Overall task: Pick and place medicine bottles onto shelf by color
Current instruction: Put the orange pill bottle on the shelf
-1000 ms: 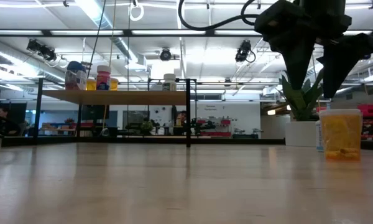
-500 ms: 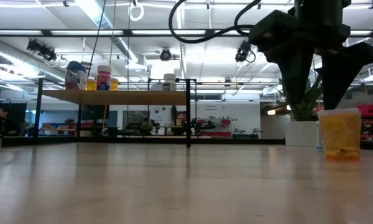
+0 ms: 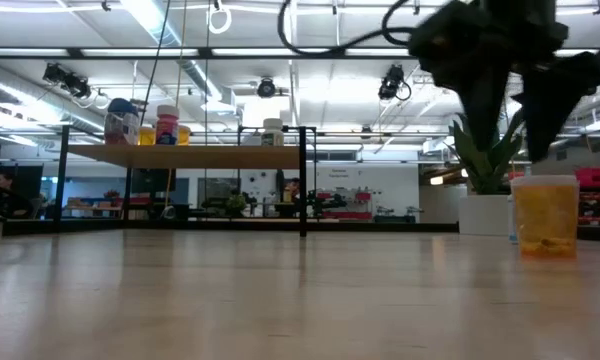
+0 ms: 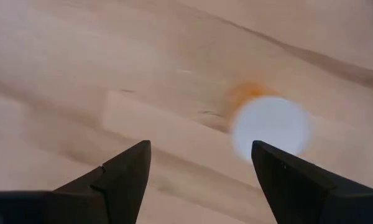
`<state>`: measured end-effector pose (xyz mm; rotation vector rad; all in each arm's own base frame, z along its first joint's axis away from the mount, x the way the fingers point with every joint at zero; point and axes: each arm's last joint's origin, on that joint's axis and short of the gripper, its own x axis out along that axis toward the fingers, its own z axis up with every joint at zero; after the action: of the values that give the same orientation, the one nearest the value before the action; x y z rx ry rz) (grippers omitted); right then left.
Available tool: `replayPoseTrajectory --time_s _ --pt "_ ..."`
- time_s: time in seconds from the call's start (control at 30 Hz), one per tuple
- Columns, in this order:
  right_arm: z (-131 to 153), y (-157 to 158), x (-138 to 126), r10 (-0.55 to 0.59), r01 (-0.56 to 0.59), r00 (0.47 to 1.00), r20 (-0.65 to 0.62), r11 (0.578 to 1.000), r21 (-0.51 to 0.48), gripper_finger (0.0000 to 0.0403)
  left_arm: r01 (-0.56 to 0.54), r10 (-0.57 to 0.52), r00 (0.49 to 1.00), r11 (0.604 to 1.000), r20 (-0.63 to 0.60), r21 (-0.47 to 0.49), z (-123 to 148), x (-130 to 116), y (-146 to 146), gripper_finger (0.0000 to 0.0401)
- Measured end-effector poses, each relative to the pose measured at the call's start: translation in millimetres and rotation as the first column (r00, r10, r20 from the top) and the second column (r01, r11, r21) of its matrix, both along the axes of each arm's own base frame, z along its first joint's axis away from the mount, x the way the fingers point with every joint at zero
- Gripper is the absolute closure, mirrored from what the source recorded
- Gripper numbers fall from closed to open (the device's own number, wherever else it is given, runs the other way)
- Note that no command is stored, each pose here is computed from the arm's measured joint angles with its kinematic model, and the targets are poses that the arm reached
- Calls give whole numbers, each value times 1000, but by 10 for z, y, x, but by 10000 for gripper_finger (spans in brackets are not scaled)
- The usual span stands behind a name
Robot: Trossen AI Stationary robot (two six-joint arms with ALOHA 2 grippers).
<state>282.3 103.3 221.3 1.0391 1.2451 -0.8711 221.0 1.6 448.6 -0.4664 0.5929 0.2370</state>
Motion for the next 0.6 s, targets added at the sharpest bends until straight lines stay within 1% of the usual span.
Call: replayPoseTrajectory --time_s 0.07,0.13,0.33,0.5,0.6 --pt "-13 0 -44 4 -4 999 -49 1000 -2 117 0 0 1000 1000 0 0 0 0 0 172" --pt "-12 -3 -64 16 -16 997 -70 1000 -1 117 1 -1 1000 1000 0 0 0 0 -1 172" --pt "-23 -67 -83 28 -30 994 -104 999 -18 117 0 0 1000 1000 0 0 0 0 0 173" --pt "-23 -135 -121 9 -19 989 -151 997 -70 117 0 0 1000 1000 0 0 0 0 -1 172" --pt "-59 -151 -133 4 -16 988 -152 997 -78 117 0 0 1000 1000 0 0 0 0 0 172"
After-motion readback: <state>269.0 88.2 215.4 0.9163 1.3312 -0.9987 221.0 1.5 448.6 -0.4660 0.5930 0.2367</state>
